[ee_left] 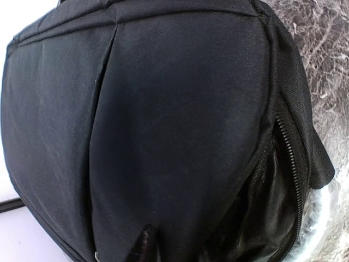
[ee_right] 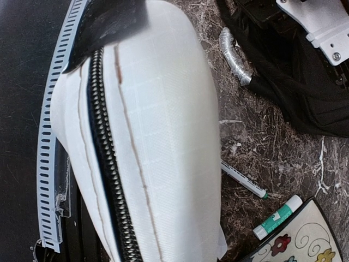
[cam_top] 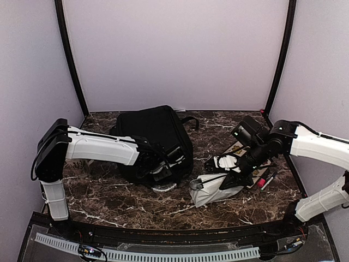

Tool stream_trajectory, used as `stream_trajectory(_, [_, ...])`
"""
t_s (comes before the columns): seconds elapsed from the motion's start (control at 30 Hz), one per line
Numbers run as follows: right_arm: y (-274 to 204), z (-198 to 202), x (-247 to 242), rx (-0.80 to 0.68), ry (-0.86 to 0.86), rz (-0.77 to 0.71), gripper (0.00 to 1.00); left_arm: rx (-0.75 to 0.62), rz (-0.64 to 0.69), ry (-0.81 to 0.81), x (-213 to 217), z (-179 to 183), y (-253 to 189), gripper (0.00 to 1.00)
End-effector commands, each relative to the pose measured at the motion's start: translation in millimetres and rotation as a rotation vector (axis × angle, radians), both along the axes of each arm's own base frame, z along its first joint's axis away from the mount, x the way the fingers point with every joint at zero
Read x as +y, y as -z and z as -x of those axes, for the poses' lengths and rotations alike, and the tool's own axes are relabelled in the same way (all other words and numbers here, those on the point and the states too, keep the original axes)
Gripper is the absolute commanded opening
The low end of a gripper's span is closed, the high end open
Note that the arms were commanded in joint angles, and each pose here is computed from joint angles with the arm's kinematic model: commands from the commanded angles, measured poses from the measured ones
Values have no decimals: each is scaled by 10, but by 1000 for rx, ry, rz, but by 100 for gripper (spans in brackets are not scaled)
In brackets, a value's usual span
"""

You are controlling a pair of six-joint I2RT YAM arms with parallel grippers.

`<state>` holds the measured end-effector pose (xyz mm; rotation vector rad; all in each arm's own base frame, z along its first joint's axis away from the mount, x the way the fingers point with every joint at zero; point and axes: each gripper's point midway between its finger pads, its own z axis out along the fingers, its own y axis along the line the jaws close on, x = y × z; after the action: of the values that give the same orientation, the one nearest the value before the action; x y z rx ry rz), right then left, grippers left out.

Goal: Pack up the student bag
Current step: Pick up the largest pocket of the bag from the student bag.

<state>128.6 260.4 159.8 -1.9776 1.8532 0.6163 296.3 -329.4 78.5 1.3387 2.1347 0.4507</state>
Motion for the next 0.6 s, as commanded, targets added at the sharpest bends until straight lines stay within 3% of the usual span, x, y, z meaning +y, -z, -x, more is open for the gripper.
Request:
stream_trajectory(0.0, [-206, -128, 203, -102, 7, -64, 9, -43, 71, 6, -164, -138, -343, 15])
stream_trajectory(0.13, [-393, -313, 306, -264, 3, -67, 9, -48, 139, 18, -264, -160, -625, 0])
stream_trajectory(0.57, [-730, -847, 1055, -589, -9, -119, 7, -167, 308, 46, -276, -255, -1693, 0])
